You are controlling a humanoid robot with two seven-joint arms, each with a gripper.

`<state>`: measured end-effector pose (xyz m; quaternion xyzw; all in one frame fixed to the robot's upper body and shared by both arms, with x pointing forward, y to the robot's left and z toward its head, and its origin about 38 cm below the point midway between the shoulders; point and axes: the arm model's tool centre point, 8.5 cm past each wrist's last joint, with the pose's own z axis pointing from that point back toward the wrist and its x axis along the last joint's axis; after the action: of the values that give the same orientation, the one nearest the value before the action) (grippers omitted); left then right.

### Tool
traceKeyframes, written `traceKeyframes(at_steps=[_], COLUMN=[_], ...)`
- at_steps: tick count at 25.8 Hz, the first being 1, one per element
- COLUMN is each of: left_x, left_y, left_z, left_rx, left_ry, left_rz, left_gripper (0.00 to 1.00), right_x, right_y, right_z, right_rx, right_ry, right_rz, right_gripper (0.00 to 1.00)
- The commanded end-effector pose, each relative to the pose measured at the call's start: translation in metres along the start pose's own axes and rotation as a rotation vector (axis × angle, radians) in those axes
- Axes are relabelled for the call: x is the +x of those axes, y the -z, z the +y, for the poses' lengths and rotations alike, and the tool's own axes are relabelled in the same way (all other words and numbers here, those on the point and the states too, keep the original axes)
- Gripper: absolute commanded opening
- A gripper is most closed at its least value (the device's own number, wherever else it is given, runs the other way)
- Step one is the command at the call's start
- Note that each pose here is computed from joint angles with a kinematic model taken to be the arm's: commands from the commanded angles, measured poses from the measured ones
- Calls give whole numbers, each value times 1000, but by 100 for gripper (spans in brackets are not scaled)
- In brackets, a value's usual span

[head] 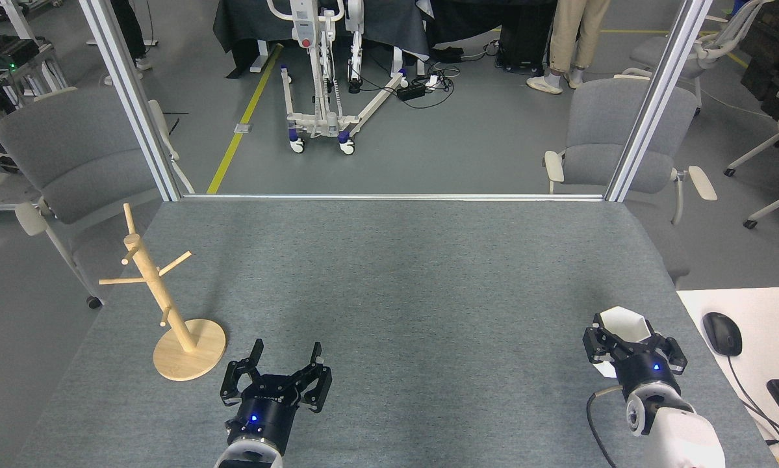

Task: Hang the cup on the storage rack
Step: 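Close the right gripper on the white cup's rim, then lift the cup with the right gripper and carry it toward the table center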

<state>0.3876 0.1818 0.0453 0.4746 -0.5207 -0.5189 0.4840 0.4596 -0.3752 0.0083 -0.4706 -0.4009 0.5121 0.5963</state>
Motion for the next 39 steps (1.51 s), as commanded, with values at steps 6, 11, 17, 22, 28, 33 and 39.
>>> traceKeyframes(at_steps=[6, 11, 17, 22, 28, 33, 39], left_x=[3, 4, 15, 18, 16, 16, 15], left_y=[10, 18, 23, 20, 13, 8, 8], left_z=[15, 28, 40, 37, 29, 27, 30], left_rx=[42, 74, 105, 94, 77, 77, 84], left_ry=[-3, 5, 6, 15, 16, 16, 16], left_rz=[-6, -18, -43, -57, -56, -56, -52], left_gripper=[99, 100, 99, 100, 100, 100, 100], right_x=[0, 2, -4, -4, 17, 38, 58], right_y=[0, 5, 6, -5, -39, -71, -76], right_z=[0, -10, -72, -118, -174, -190, -187], right_rx=[2, 95, 190, 101, 33, 39, 40], right_ry=[-3, -1, -11, -25, 9, 22, 34], right_rz=[-1, -46, -64, -65, -95, -127, -142], right_gripper=[25, 25, 24, 24, 20, 17, 7])
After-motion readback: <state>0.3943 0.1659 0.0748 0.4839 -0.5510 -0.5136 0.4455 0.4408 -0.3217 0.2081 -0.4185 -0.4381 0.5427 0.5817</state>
